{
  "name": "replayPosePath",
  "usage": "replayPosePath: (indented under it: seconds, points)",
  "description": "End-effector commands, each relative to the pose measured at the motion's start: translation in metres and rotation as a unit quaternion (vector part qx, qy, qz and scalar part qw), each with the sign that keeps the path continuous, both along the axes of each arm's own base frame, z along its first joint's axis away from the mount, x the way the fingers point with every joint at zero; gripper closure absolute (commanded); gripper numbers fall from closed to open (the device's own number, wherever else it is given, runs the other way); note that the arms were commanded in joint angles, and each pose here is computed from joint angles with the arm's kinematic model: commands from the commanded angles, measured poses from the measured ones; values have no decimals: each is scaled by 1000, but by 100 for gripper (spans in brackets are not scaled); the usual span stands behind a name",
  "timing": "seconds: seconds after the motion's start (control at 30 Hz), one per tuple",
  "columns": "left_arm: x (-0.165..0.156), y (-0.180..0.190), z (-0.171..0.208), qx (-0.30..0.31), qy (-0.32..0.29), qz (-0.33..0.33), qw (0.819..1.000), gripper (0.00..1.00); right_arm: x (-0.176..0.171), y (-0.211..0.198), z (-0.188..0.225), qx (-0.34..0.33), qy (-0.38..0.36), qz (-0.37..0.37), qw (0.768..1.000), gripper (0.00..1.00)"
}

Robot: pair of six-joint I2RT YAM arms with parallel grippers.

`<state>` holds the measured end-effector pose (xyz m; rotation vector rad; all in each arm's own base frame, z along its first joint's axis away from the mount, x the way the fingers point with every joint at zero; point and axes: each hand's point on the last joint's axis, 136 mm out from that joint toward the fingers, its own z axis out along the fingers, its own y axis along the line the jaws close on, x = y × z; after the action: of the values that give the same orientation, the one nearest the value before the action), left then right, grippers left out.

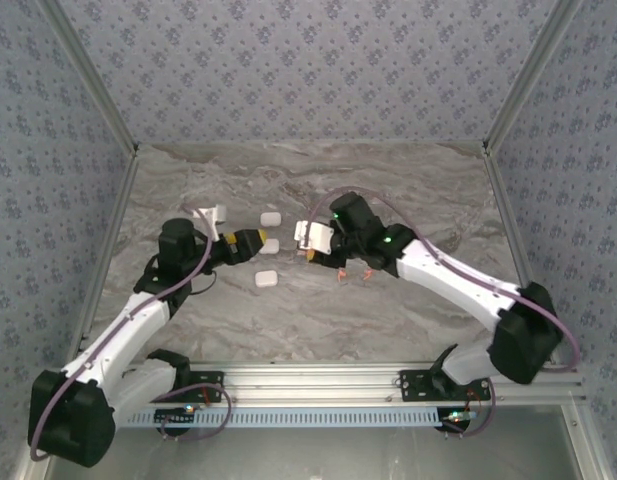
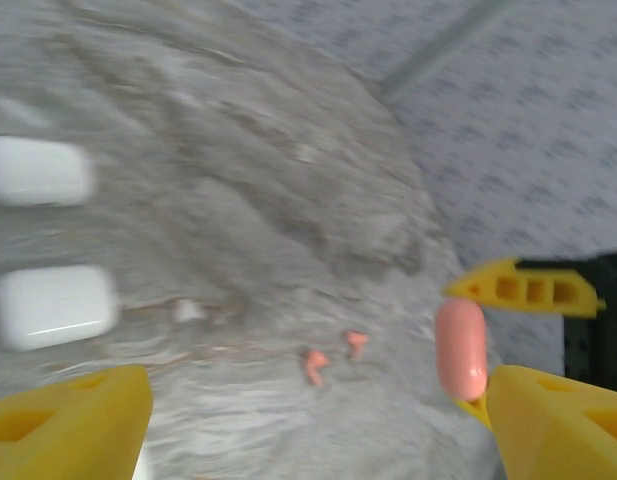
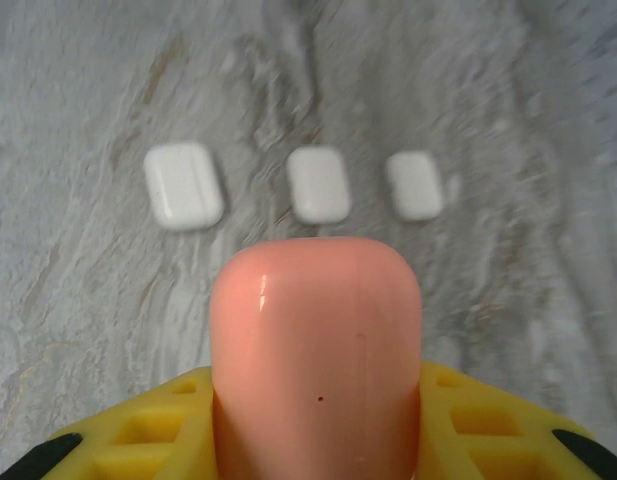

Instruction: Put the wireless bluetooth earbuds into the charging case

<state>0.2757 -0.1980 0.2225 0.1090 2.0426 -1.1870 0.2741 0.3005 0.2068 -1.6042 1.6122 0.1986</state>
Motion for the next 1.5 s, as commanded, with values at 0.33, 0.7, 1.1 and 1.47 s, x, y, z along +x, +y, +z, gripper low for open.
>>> replayPosePath:
  seconds: [0.33,0.7,1.1,1.47]
  points:
    - [-34,-94,62,-50,-90,-210,972,23,-16,-6,58,48,-72,-1,996,71]
    - [-38,-113,59,-58,-90,-238,965,58,-15,-4,63,49,-80,-3,996,69]
    - [-32,-112,59,-56,-103,-221,968,78,-24,-11,60,44,-67,6,997,58]
    - [-32,-111,69,-29,-215,-198,956,86,-32,-55,122,297,24,-30,954,10]
